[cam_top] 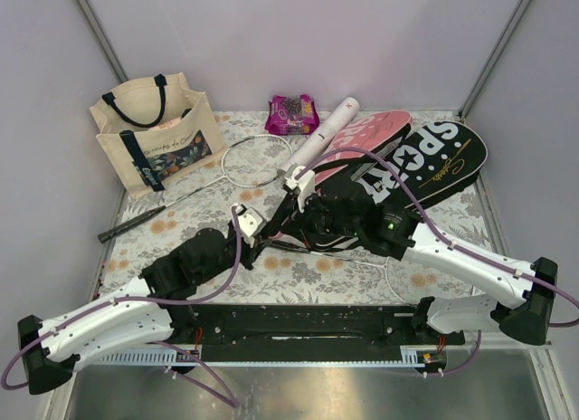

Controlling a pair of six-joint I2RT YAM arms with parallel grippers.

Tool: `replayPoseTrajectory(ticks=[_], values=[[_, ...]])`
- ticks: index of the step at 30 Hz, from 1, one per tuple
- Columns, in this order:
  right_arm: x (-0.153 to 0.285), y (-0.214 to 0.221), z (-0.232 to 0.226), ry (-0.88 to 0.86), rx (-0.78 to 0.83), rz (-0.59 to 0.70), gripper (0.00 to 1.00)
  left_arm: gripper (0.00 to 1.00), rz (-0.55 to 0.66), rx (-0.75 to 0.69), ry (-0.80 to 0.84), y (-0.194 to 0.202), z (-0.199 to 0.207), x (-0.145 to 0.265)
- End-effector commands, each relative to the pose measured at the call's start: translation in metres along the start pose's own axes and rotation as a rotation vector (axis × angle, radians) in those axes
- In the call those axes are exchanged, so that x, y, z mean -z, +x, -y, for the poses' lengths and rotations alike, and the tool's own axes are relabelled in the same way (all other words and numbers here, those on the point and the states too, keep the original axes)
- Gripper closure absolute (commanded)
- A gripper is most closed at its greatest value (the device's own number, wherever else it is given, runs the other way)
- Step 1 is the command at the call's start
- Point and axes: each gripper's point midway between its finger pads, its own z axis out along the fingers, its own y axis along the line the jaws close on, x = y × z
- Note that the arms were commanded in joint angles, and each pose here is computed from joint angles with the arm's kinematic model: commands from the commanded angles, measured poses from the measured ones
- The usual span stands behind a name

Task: Pack up the badminton gear
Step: Zip the racket bag at the center of the board.

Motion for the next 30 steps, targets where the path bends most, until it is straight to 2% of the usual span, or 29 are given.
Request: replayPoseTrajectory(ticks=[1,5,9,12,18,19,22,23,25,30], values=[[0.028,-0.028,-0.07,-0.28,0.063,0.057,1.0,1.0,0.092,0.136,-0.031,-0.037,-0.007,-0.003],[0.018,-0.02,-0.079,-0.309,0.021,0.047,1.0,1.0,0.084,0.199,-0.002,-0.046,-0.004,-0.006],[-0.01,0.008,-0.084,-0.286,-0.019,-0.019,1.0,1.0,0.05,0.216,0.011,-0.05,0.0,-0.009],[-0.026,0.026,-0.07,-0.196,-0.069,-0.06,1.0,1.0,0.06,0.23,0.021,-0.055,0.002,-0.007],[-0.033,0.036,-0.037,-0.015,-0.12,-0.016,1.0,1.0,0.069,0.232,0.022,-0.053,0.001,0.001],[-0.03,0.033,-0.035,0.0,-0.132,0.001,0.94,1.0,0.07,0.223,0.024,-0.051,0.001,0.002],[-0.012,0.022,-0.013,0.131,-0.198,0.08,0.6,1.0,0.072,0.189,0.036,-0.044,0.001,0.005],[-0.004,0.019,-0.007,0.164,-0.221,0.111,0.54,1.0,0.075,0.185,0.037,-0.042,0.001,0.006],[0.012,0.02,0.005,0.22,-0.293,0.18,0.48,1.0,0.088,0.176,0.033,-0.04,0.0,0.008],[0.055,0.009,0.019,0.287,-0.443,0.323,0.43,1.0,0.1,0.13,0.058,-0.034,0.002,0.008]])
